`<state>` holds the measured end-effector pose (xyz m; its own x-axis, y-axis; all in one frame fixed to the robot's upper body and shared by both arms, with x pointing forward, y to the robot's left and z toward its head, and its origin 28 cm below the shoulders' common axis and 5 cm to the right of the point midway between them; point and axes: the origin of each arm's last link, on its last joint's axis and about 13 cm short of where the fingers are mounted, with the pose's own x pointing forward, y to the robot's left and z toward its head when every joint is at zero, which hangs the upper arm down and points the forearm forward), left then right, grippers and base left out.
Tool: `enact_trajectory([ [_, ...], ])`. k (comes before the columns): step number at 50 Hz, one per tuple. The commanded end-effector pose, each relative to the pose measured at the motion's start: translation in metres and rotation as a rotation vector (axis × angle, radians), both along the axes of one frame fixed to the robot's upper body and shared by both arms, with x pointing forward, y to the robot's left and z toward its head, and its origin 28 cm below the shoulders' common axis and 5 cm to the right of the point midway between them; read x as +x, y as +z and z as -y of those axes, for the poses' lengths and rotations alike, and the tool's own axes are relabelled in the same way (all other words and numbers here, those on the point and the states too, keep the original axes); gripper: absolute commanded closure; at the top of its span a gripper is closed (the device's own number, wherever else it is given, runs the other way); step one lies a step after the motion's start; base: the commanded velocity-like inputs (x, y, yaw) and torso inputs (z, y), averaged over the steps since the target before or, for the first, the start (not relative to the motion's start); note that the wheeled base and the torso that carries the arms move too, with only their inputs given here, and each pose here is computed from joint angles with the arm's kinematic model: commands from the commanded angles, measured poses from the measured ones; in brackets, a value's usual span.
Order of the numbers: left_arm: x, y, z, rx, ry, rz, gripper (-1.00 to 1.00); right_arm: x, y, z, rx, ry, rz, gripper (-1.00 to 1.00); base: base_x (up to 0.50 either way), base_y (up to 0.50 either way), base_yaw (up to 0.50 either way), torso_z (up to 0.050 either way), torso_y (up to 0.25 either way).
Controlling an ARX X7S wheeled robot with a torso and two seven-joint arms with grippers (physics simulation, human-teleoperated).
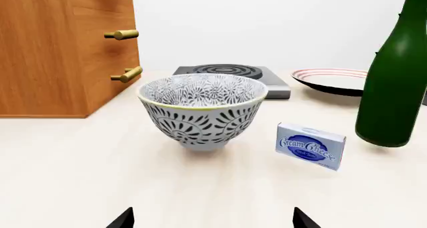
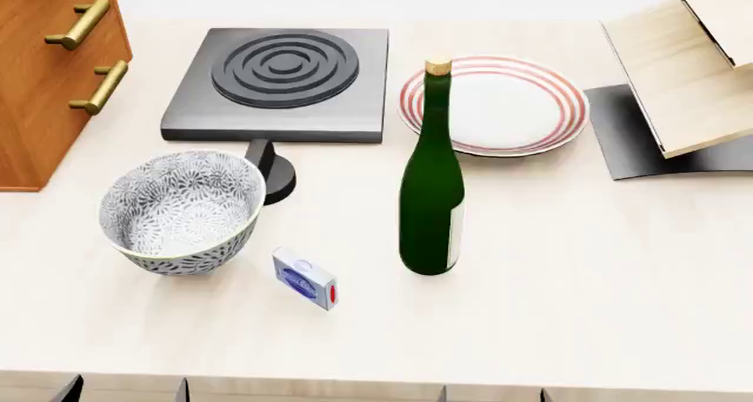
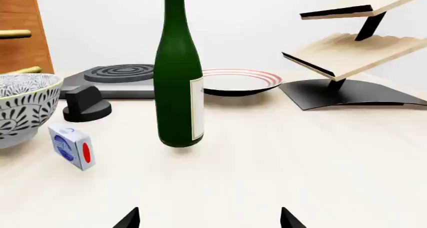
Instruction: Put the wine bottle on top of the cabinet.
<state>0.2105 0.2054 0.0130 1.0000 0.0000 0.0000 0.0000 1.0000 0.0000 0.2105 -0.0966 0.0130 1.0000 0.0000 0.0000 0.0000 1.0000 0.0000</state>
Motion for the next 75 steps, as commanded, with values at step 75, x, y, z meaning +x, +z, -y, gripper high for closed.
enact_trajectory([
  [75,-0.004,0.024,0.003,0.09,0.027,0.12,-1.0,-0.006,0.018,0.005,0.0,-0.012,0.038,-1.0,0.0,0.0,0.0,0.0,0.0],
])
